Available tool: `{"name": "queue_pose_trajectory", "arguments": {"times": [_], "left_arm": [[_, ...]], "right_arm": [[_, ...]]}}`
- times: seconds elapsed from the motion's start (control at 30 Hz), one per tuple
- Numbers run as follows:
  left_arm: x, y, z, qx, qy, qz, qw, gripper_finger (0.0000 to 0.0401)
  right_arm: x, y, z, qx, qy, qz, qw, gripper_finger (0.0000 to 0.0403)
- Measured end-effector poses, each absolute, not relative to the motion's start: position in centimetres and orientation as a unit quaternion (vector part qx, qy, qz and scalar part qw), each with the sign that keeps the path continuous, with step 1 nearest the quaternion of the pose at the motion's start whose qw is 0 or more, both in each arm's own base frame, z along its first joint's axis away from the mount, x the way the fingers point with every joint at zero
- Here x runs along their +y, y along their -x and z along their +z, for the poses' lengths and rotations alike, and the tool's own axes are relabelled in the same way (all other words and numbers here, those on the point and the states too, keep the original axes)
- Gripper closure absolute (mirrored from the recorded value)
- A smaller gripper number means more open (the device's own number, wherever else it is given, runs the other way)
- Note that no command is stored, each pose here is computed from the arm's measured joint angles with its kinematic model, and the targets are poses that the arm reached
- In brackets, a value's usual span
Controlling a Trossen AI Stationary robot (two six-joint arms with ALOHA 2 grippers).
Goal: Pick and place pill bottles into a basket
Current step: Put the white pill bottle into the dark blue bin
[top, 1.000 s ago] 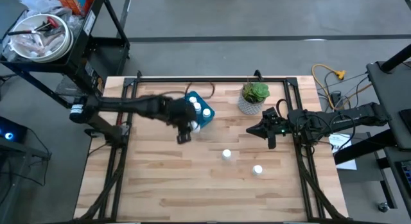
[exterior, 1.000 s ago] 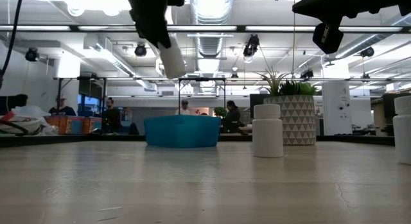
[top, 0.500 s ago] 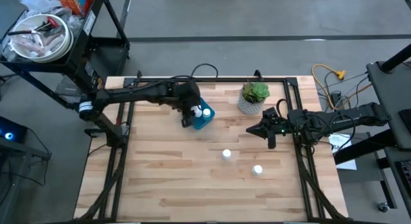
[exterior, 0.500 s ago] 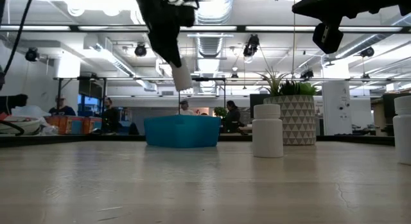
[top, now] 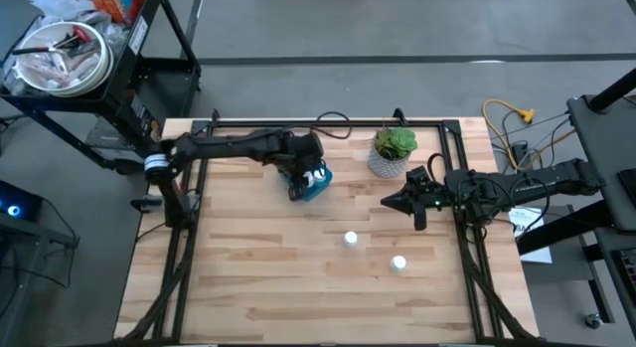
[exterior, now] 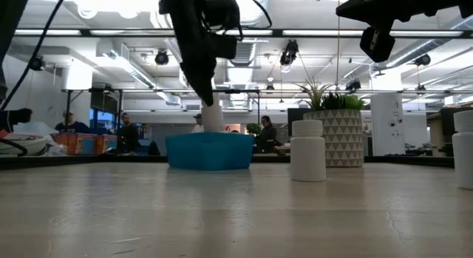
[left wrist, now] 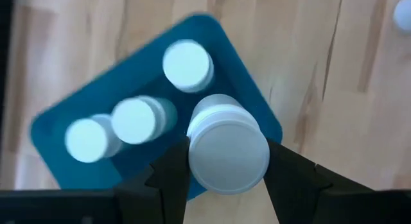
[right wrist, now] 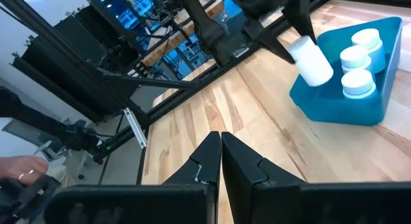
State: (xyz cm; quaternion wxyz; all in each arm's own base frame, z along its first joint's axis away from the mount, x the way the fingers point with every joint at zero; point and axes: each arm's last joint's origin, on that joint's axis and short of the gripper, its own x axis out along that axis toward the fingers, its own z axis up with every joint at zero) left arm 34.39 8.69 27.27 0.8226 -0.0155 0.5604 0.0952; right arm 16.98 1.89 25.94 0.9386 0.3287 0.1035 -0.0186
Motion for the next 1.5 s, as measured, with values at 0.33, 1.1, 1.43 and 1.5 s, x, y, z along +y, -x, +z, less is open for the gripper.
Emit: {"name": "queue_pose_trajectory", "arguments": {"times": [0.33, 1.1, 1.43, 1.5], "left_arm": [[9.1, -35.8, 24.0, 0.598, 0.022, 0.087, 0.797, 0.024], [9.4, -36.2, 22.9, 0.611, 0.015, 0.08, 0.788, 0.024], [9.4, -36.2, 22.8, 0.612, 0.001, 0.065, 0.788, 0.0224], [9.4, -36.2, 22.8, 0.612, 0.001, 0.063, 0.789, 0.0219]], "right_arm": [[1.9, -17.0, 25.9, 0.105, -0.328, -0.019, 0.939, 0.0394], [1.9, -17.0, 25.9, 0.105, -0.325, -0.019, 0.94, 0.0394], [1.9, -17.0, 25.9, 0.105, -0.325, -0.019, 0.94, 0.0394], [1.9, -17.0, 25.9, 0.105, -0.325, -0.019, 0.94, 0.0394]]}}
